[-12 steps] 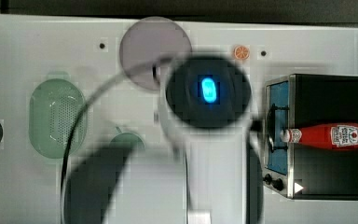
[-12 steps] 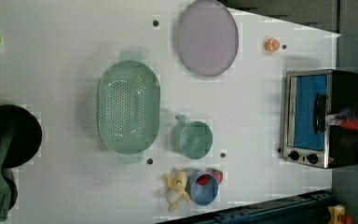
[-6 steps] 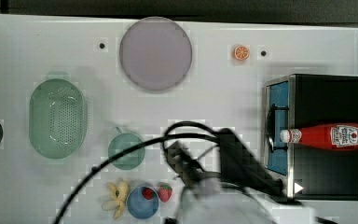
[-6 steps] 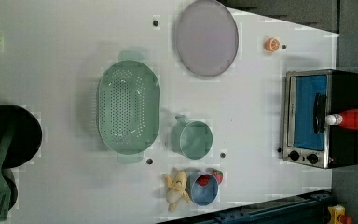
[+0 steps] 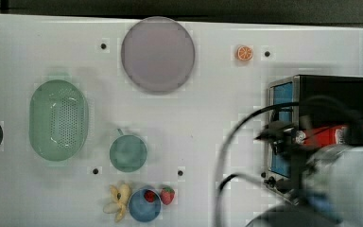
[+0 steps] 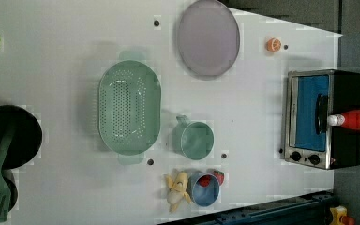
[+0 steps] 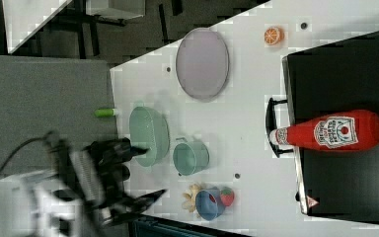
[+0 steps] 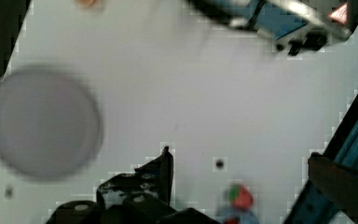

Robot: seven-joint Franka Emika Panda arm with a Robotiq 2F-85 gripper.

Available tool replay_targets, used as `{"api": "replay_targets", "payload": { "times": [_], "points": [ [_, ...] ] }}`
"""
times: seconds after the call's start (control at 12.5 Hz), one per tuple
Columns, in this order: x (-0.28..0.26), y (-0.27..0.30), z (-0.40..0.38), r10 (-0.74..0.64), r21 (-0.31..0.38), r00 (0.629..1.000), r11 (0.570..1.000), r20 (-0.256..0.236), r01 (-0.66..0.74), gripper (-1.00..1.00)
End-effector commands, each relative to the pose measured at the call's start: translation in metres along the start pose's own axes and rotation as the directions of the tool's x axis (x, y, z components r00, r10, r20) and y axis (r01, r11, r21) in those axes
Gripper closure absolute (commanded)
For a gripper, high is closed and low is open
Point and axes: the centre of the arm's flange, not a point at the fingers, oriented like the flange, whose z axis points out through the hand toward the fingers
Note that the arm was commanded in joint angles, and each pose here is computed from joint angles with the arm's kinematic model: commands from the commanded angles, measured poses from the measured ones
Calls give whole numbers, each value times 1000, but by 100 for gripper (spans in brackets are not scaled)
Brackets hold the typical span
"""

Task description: Pick Ketchup from oven and place it on table.

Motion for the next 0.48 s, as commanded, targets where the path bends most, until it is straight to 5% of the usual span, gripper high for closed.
{"api": "replay_targets", "payload": {
  "times": [0.08,0.48],
  "points": [
    [46,24,25,79,14,997,997,9,-79,-100],
    [131,37,86,221,26,972,975,-82,-220,-100]
  ]
}}
